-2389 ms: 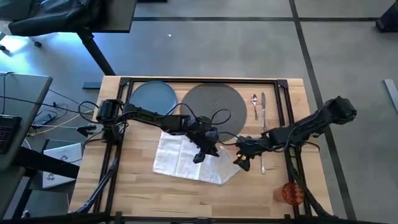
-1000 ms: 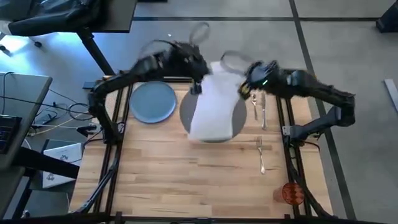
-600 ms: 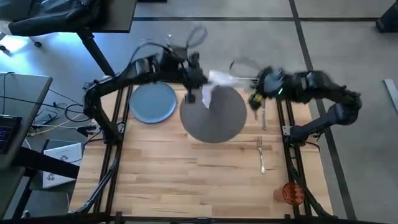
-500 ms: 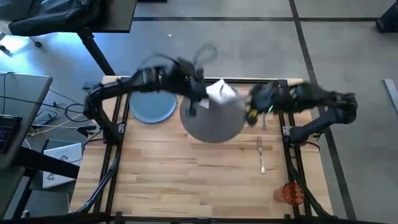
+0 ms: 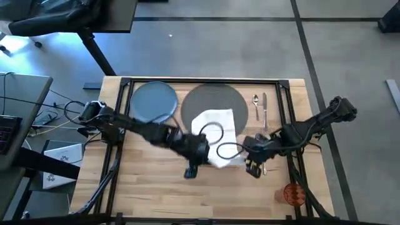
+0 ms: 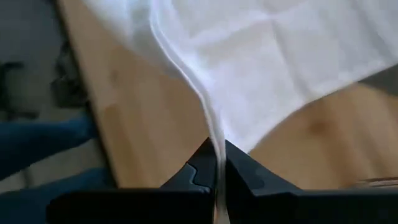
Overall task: Set table place
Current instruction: Fold the white table napkin
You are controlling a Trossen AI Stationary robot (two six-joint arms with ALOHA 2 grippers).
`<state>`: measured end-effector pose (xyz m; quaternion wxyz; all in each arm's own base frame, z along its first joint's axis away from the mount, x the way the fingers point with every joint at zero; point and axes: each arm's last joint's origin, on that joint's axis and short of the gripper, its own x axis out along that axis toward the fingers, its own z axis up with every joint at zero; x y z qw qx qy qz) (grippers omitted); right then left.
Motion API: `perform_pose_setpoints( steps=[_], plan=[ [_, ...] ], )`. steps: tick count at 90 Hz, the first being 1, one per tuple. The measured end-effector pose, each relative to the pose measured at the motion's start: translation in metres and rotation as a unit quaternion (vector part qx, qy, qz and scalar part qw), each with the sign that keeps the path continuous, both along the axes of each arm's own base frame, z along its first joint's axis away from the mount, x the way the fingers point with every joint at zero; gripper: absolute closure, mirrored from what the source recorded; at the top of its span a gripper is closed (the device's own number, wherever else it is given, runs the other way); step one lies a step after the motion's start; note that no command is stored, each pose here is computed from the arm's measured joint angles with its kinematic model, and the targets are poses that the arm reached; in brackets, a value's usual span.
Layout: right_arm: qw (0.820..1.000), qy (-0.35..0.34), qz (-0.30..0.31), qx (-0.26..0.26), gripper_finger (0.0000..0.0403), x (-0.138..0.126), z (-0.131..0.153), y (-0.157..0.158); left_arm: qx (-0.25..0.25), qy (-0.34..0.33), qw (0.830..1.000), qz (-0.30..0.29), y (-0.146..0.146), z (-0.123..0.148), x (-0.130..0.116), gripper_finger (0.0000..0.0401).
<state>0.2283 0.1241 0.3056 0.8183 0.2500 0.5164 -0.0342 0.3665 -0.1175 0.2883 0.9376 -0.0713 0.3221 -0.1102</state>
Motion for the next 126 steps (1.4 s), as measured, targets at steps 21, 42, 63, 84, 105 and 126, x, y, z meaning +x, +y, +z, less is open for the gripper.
perform_pose_setpoints(
  steps=[21,42,63,84,105,126],
  plan=[
    [0.996,-0.048,0.017,0.077,0.0403,0.003,-0.016,0.047,-0.061,-0.015,0.997,0.048,-0.048,-0.019,-0.019,0.0401],
    [0.988,-0.135,-0.026,0.065,0.0403,0.012,0.032,0.078,-0.109,-0.082,0.990,0.048,-0.070,0.017,-0.023,0.0401],
    [0.976,-0.181,-0.106,-0.065,0.0403,0.004,0.111,0.047,-0.079,-0.159,0.978,0.109,-0.041,0.075,-0.033,0.0401],
    [0.949,-0.180,-0.168,-0.199,0.0403,0.013,0.147,-0.021,0.024,-0.208,0.956,0.205,0.039,0.115,-0.042,0.0401],
    [0.905,-0.135,-0.220,-0.337,0.0403,0.030,0.150,-0.094,0.148,-0.215,0.934,0.243,0.131,0.127,-0.046,0.0401],
    [0.899,-0.160,-0.188,-0.361,0.0403,0.015,0.182,-0.109,0.142,-0.267,0.929,0.214,0.178,0.143,-0.058,0.0401]
  ],
)
